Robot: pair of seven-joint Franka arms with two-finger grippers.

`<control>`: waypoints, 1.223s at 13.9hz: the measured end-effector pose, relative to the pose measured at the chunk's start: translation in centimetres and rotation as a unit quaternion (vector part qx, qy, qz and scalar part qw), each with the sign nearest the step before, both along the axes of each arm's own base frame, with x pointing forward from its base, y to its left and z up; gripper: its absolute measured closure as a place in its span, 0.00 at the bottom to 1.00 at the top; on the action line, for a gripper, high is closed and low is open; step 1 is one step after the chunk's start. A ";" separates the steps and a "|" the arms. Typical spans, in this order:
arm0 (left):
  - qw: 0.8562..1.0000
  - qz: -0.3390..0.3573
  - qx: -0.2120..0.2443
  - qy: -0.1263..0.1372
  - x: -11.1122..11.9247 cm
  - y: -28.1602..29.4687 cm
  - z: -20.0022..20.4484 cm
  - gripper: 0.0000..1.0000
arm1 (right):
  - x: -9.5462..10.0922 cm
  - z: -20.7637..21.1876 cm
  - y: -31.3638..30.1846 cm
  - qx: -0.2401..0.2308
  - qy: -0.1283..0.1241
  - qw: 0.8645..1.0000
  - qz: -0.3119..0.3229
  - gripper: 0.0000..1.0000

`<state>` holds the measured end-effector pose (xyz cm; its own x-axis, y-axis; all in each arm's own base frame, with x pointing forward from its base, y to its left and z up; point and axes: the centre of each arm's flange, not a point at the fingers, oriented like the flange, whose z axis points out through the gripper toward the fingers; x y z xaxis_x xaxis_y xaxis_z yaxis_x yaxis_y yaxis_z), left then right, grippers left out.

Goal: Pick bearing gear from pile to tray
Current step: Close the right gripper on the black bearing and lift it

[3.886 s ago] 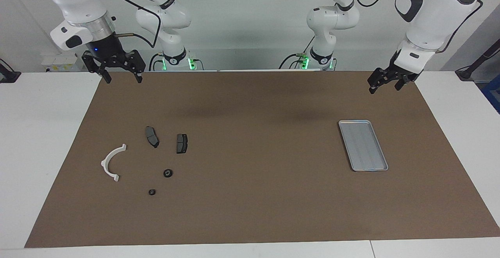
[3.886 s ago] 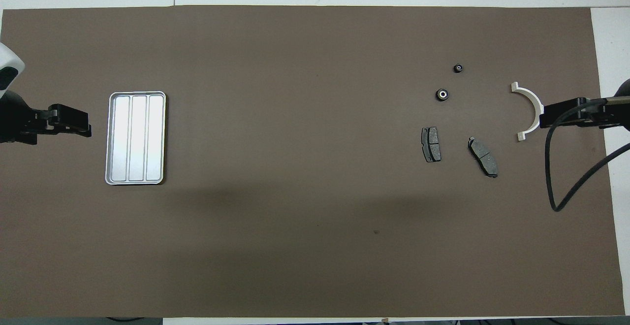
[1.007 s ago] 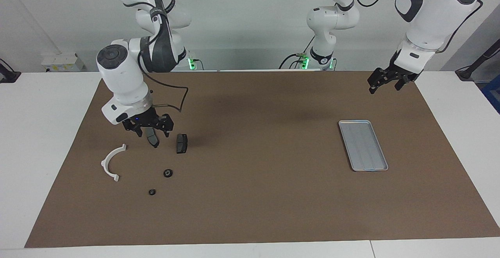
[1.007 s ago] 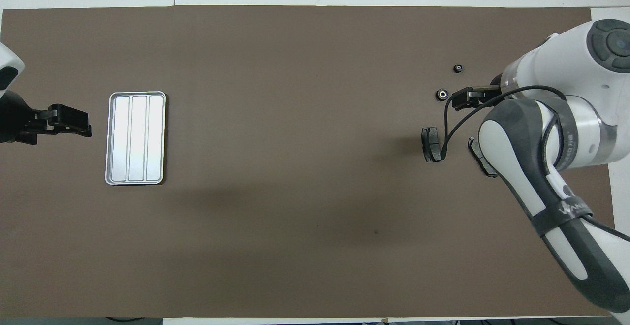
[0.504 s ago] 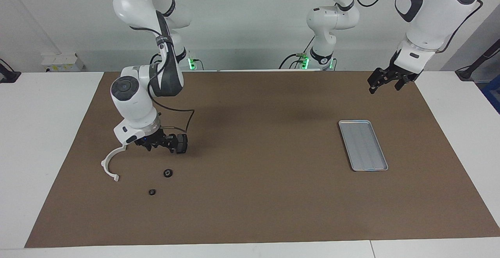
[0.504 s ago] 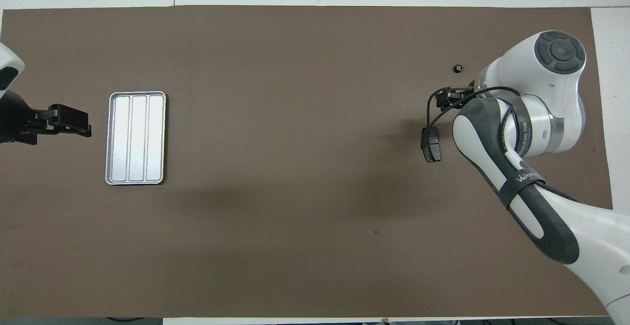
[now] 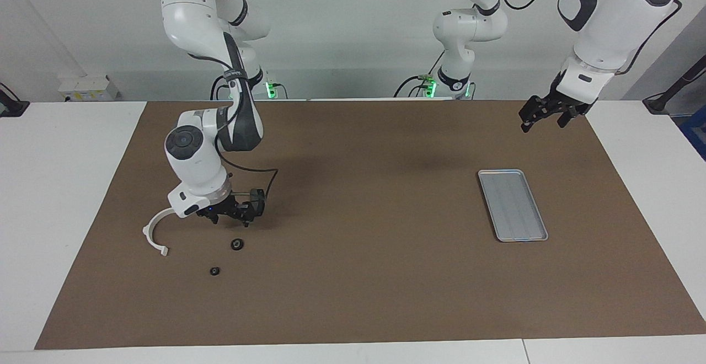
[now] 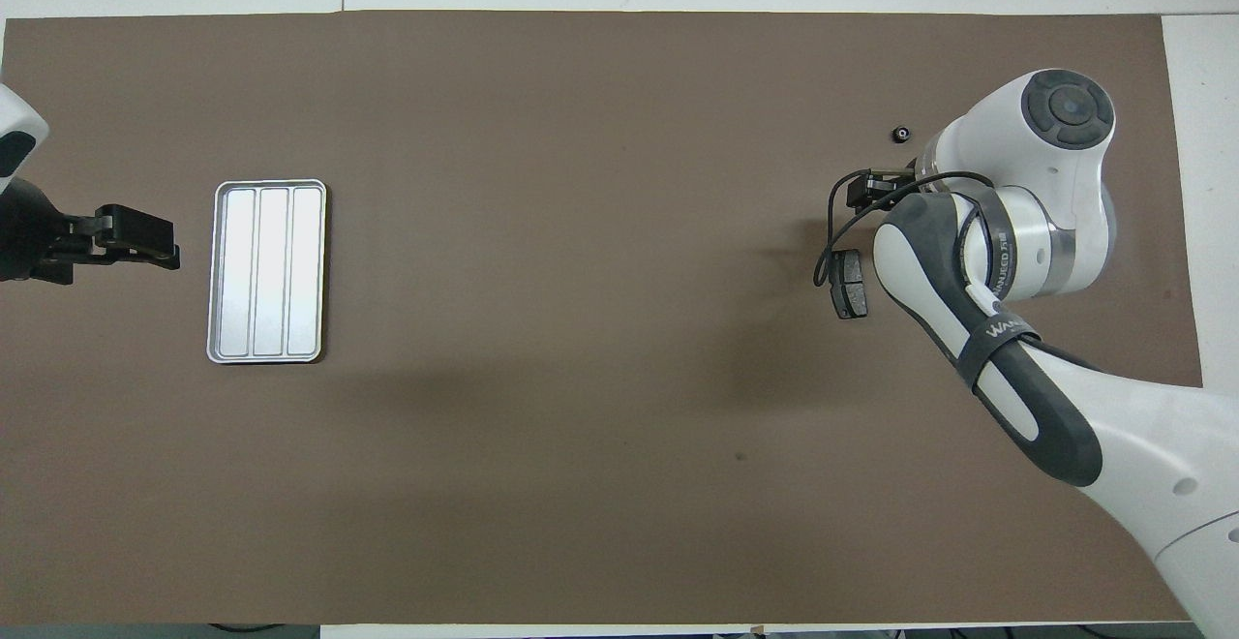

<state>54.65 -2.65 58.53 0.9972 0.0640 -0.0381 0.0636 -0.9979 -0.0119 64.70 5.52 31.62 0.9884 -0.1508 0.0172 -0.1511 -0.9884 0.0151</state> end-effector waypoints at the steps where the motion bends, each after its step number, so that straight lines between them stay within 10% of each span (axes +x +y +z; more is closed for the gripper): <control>1: 1.000 0.000 0.000 0.000 0.0 0.0 0.0 0.00 | 0.4 -0.6 0.0 -0.002 -0.001 1.000 0.001 0.11; 17: 1.000 0.000 0.000 0.000 0.0 0.0 0.0 0.00 | 3.2 -3.1 1.4 -0.021 -0.014 1.000 0.008 0.20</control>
